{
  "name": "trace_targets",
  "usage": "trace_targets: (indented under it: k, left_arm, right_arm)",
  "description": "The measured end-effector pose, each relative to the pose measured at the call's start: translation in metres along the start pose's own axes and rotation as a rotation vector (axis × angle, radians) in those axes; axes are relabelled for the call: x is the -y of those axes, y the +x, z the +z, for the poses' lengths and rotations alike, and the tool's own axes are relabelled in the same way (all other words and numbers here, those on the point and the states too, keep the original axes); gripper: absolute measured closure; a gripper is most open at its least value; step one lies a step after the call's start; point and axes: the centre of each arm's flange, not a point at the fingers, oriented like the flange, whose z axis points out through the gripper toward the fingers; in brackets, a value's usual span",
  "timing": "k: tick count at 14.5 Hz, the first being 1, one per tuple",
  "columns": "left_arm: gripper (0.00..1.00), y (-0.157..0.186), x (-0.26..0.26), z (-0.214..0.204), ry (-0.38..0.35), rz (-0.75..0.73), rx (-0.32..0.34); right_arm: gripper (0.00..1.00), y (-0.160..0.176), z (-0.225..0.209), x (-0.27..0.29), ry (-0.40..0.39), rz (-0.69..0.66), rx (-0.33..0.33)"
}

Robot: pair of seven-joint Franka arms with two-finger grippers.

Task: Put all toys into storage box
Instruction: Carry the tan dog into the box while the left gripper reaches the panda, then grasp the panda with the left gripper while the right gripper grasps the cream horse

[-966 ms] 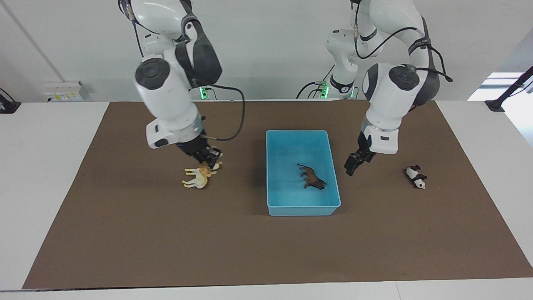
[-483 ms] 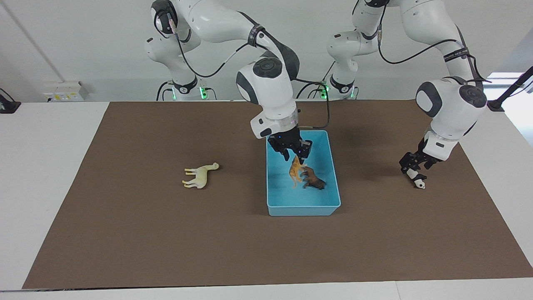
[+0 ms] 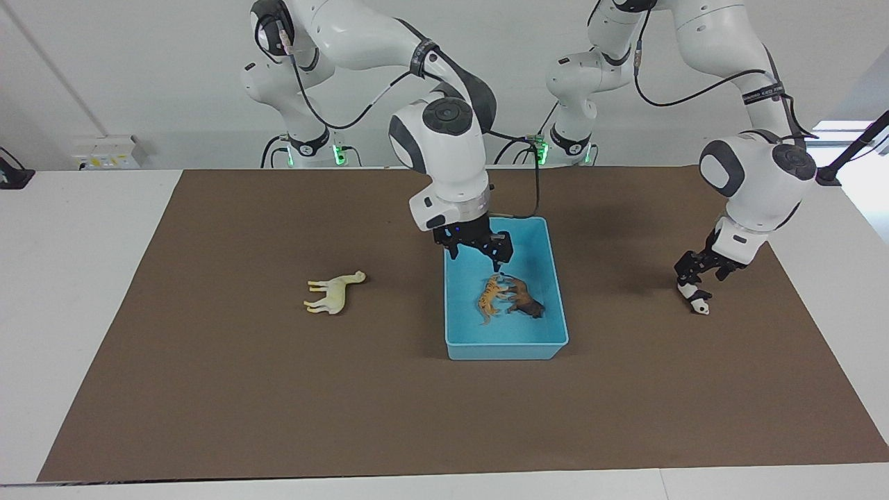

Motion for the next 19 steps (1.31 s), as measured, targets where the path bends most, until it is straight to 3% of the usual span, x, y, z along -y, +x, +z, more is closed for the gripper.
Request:
trace_targets:
  k: [3,8,15,17,19]
  left_arm:
    - [0.0,-0.01,0.001,0.011,-0.001,-0.011,0.008]
    - [0.0,-0.007,0.0,0.008,0.003,-0.03,-0.023]
    - [0.0,-0.003,-0.001,0.022,0.006,-0.029,-0.053]
    - [0.0,-0.004,-0.002,0.027,0.005,-0.029,-0.049]
    - [0.13,-0.003,-0.003,0.027,0.004,-0.028,-0.049]
  right_arm:
    - [0.0,0.05,-0.02,-0.072,-0.039,-0.134,0.038]
    - [0.0,0.078,0.03,-0.149,-0.05,-0.3,0.067]
    - [0.0,0.05,0.094,-0.193,-0.053,-0.368,0.071]
    - [0.0,0.04,0.111,-0.191,-0.042,-0.371,0.037]
    - [0.0,0.034,0.12,-0.188,-0.034,-0.343,0.013]
